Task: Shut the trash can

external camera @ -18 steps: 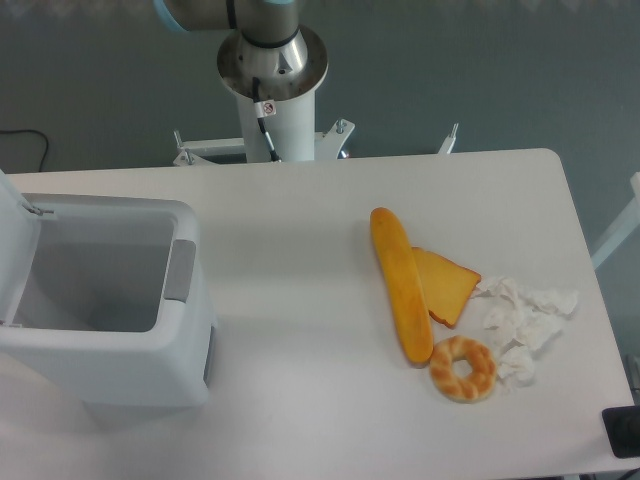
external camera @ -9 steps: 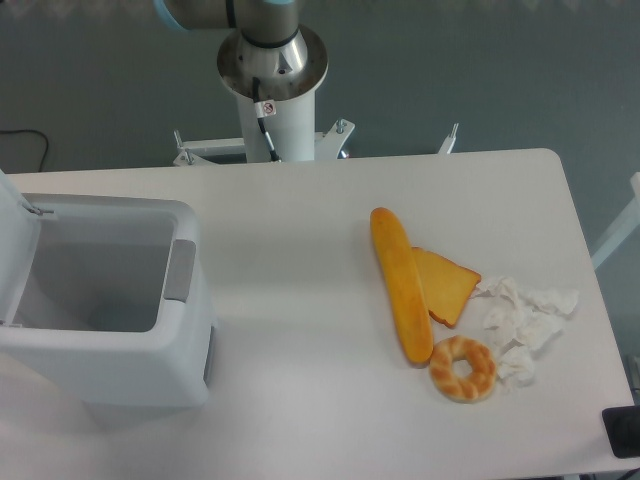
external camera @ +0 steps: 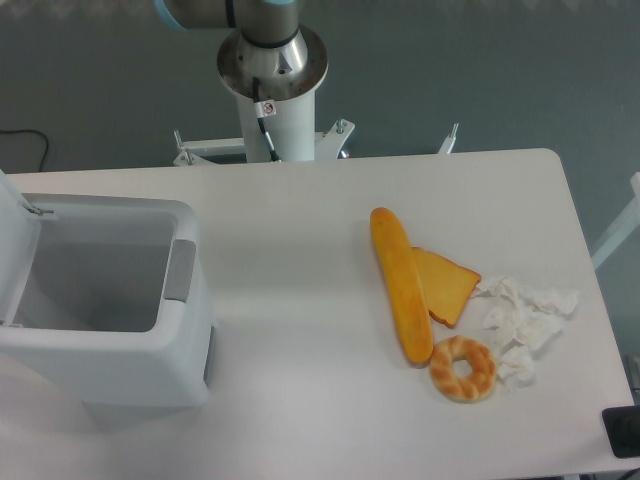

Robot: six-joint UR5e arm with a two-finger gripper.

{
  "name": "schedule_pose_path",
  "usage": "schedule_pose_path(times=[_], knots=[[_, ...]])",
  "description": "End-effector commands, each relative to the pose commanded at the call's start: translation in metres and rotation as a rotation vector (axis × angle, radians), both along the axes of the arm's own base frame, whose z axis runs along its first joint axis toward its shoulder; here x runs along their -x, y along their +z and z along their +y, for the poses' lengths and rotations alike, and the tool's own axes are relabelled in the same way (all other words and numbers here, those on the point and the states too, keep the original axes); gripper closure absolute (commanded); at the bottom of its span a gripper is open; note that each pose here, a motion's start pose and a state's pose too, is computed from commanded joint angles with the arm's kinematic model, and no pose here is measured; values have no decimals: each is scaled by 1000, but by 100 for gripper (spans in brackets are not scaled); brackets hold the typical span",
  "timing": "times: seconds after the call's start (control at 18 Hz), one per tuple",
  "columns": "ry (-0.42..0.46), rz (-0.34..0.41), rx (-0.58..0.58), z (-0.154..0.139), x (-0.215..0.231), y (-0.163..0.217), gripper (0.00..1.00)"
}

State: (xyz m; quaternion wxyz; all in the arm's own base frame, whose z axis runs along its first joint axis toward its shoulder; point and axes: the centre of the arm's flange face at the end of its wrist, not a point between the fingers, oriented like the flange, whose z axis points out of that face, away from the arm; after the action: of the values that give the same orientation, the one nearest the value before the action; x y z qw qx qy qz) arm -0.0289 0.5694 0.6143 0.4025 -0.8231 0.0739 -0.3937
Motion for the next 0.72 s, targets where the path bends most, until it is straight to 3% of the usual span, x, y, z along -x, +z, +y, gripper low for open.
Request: schedule_pose_path(times=[0.72], knots=[[-13, -4, 10, 9, -3, -12, 0]])
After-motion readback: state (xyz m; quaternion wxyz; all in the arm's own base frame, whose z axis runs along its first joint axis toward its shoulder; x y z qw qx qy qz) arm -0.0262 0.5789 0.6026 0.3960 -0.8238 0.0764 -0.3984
